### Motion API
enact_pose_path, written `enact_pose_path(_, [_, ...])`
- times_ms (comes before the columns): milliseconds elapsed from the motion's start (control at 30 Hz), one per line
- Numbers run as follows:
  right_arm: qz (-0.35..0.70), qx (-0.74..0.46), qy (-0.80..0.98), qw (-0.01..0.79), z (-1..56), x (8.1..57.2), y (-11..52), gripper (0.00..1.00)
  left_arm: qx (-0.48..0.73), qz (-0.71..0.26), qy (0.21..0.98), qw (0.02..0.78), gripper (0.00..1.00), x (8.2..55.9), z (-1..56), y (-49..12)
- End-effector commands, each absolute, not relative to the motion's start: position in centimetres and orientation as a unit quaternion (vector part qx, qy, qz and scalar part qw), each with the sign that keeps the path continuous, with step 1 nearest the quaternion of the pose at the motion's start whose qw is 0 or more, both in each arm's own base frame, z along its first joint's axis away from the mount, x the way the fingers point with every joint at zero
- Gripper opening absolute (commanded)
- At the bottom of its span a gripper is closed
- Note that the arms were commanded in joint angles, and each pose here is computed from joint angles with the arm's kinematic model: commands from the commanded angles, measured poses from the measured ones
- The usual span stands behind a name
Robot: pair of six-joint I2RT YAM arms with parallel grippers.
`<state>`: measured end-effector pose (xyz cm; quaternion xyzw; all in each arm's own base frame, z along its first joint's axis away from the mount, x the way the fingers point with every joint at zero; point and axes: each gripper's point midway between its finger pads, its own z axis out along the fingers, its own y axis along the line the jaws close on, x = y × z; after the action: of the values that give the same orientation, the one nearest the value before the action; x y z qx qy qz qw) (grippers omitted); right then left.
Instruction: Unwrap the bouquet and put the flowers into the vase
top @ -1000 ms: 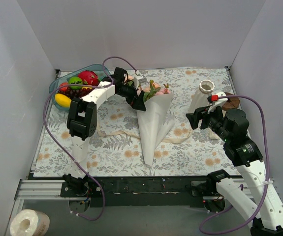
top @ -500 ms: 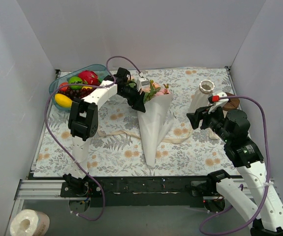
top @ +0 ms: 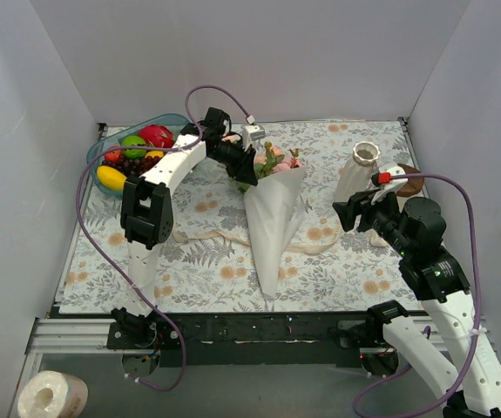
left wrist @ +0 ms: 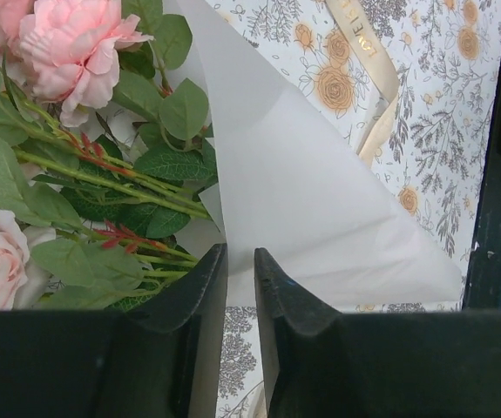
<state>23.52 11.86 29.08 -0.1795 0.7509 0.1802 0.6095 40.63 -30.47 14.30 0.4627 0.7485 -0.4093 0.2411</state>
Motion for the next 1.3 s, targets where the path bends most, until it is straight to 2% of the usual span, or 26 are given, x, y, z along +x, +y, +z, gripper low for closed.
enact_pose_path(0, [0.175,-0.179,0.733,0.632,31.2,23.1,11.4,0.7,0.472,-0.419,0.737,0.241,0.21,39.2,15.9,-30.5])
enact_pose_path(67, [0.175,-0.181,0.733,0.632,31.2,23.0,11.4,0.7,0.471,-0.413,0.741,0.242,0.28,39.3,15.6,-30.3])
enact_pose_path(267, [0.174,-0.182,0.733,0.632,31.1,22.7,11.3,0.69,0.474,-0.41,0.742,0.237,0.42,39.5,14.5,-30.3])
enact_pose_path(300, [0.174,-0.181,0.732,0.633,31.2,22.7,11.3,0.69,0.473,-0.401,0.747,0.237,0.49,39.8,14.0,-30.1])
enact_pose_path(433, [0.181,-0.187,0.731,0.631,31.2,22.6,11.6,0.67,0.459,-0.392,0.759,0.245,0.68,40.8,13.0,-29.7])
enact_pose_path(533, [0.181,-0.188,0.731,0.631,31.3,22.5,11.6,0.66,0.453,-0.389,0.757,0.266,0.72,41.6,13.5,-29.5])
enact_pose_path(633, [0.18,-0.187,0.731,0.631,31.2,22.6,11.6,0.66,0.455,-0.393,0.754,0.265,0.73,41.4,13.1,-29.5])
enact_pose_path(833, [0.181,-0.187,0.73,0.632,31.4,22.6,11.6,0.66,0.462,-0.411,0.75,0.235,0.67,40.3,12.0,-29.5])
enact_pose_path(967, [0.177,-0.184,0.731,0.633,31.3,22.6,11.4,0.65,0.466,-0.418,0.747,0.223,0.5,39.7,12.2,-29.4])
enact_pose_path(1000, [0.177,-0.184,0.732,0.632,31.2,22.7,11.4,0.65,0.468,-0.421,0.743,0.226,0.41,39.7,12.7,-29.5])
enact_pose_path(1067, [0.176,-0.183,0.732,0.632,31.2,22.8,11.4,0.65,0.472,-0.422,0.742,0.22,0.34,39.3,12.8,-29.3])
enact_pose_path(1100, [0.176,-0.183,0.731,0.633,31.3,22.8,11.4,0.65,0.475,-0.421,0.741,0.219,0.26,39.2,12.9,-29.3])
enact_pose_path(1167, [0.177,-0.181,0.731,0.634,31.3,22.7,11.4,0.65,0.48,-0.42,0.74,0.215,0.16,38.9,13.0,-29.1])
enact_pose_path(1200, [0.177,-0.18,0.732,0.633,31.2,22.8,11.4,0.65,0.481,-0.419,0.74,0.213,0.05,38.8,13.0,-29.0])
enact_pose_path(1233, [0.178,-0.18,0.732,0.633,31.2,22.7,11.4,0.65,0.482,-0.419,0.74,0.214,0.0,38.8,13.1,-29.0])
enact_pose_path(1267, [0.178,-0.18,0.732,0.633,31.2,22.7,11.4,0.65,0.482,-0.418,0.741,0.21,0.0,38.7,13.2,-28.9])
